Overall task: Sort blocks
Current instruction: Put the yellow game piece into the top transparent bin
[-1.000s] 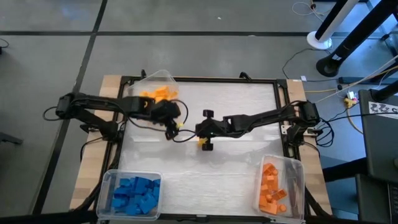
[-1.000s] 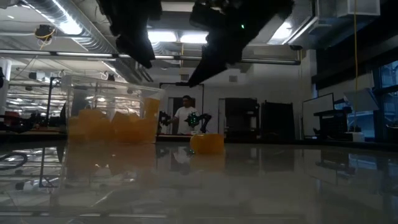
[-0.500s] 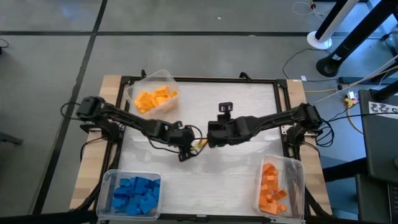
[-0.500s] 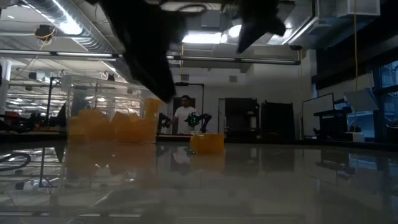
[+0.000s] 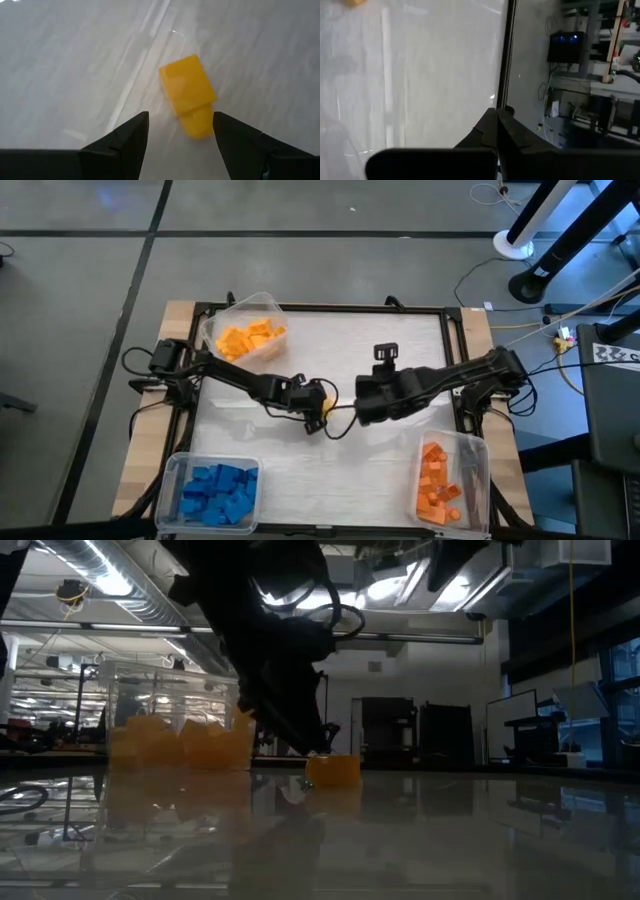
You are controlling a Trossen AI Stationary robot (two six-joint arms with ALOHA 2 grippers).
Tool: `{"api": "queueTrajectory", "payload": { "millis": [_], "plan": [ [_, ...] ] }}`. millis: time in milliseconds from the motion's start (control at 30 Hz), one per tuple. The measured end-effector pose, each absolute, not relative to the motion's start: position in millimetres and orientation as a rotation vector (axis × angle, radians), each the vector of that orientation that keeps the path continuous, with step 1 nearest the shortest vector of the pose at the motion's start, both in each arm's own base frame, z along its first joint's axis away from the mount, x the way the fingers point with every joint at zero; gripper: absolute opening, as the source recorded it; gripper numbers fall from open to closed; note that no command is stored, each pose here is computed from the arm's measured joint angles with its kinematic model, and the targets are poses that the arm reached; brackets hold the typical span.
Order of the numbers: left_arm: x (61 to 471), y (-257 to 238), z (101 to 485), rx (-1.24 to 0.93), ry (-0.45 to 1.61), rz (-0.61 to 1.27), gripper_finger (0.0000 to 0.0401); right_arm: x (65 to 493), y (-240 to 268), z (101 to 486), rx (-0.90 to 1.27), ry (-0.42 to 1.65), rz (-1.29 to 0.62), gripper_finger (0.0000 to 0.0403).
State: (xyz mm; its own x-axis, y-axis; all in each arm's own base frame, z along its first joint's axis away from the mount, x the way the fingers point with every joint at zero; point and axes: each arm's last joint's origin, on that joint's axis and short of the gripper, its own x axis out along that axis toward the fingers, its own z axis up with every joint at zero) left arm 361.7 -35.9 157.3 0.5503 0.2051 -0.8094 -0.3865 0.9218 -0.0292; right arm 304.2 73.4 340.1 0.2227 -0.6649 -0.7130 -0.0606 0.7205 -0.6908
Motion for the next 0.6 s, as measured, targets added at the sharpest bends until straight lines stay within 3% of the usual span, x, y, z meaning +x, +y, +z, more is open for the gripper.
{"api": "queueTrajectory", "payload": {
  "millis": [367,600],
  "plan": [
    [374,-37,139,-0.246,0.873,0.352,0.021,229,50,412,-0.557,1.071,-0.456,0.0001],
    [388,-30,117,-0.243,0.815,0.353,0.021,194,39,423,-0.481,0.999,-0.483,0.0001]
  ]
}}
